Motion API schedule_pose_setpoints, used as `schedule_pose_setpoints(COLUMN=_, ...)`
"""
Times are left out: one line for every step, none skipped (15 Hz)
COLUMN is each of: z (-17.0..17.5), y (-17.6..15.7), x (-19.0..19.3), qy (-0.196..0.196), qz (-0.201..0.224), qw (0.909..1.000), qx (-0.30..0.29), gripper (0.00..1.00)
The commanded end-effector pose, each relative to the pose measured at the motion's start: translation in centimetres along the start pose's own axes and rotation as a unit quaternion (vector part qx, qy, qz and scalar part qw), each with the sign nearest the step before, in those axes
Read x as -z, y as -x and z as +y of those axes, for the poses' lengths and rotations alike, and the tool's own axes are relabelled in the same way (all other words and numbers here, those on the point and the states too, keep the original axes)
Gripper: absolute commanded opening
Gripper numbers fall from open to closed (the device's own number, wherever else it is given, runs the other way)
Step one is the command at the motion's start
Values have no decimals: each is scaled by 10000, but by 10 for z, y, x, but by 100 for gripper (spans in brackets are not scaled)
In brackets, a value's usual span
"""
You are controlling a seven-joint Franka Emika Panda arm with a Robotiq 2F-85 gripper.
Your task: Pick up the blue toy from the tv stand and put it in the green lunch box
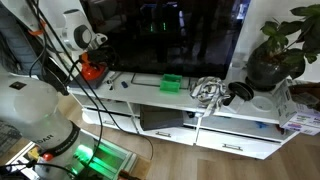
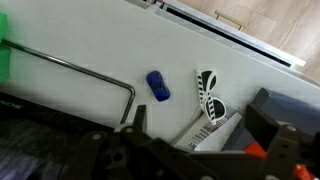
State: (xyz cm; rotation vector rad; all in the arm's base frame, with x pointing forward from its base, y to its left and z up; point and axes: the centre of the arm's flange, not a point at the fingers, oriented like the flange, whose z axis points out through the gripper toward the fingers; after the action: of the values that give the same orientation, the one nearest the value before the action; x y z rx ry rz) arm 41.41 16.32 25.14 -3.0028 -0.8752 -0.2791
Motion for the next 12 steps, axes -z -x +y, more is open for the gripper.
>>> schedule_pose_setpoints(z=6, y=2, x=-14, qy=-65, qz=-95, qw=9997, qx=202, gripper=100)
schedule_pose_setpoints(z=11, y=2, x=-26, qy=-116, qz=-188, qw=9992, qx=329, gripper=100)
schedule_pose_setpoints(z=15, y=1, x=-34, qy=-152, qz=-243, qw=9988, qx=388, gripper=100)
schedule_pose_setpoints(z=16, y=-1, x=-39, qy=-173, qz=-266, qw=9986, qx=420, gripper=100)
schedule_pose_setpoints(z=17, y=-3, x=-40, qy=-182, qz=-268, qw=9985, qx=438, gripper=100)
schedule_pose_setpoints(z=16, y=-4, x=-40, qy=-182, qz=-260, qw=9985, qx=444, gripper=100)
schedule_pose_setpoints(z=18, y=-8, x=-46, qy=-233, qz=-307, qw=9983, qx=431, gripper=100)
schedule_pose_setpoints(z=22, y=-13, x=-57, qy=-169, qz=-363, qw=9982, qx=445, gripper=100)
schedule_pose_setpoints(z=22, y=-14, x=-63, qy=-143, qz=-367, qw=9980, qx=503, gripper=100)
schedule_pose_setpoints(z=21, y=-13, x=-70, qy=-279, qz=-408, qw=9960, qx=748, gripper=100)
schedule_pose_setpoints(z=20, y=-14, x=-74, qy=-312, qz=-407, qw=9949, qx=864, gripper=100)
schedule_pose_setpoints(z=20, y=-16, x=-80, qy=-205, qz=-404, qw=9940, qx=998, gripper=100)
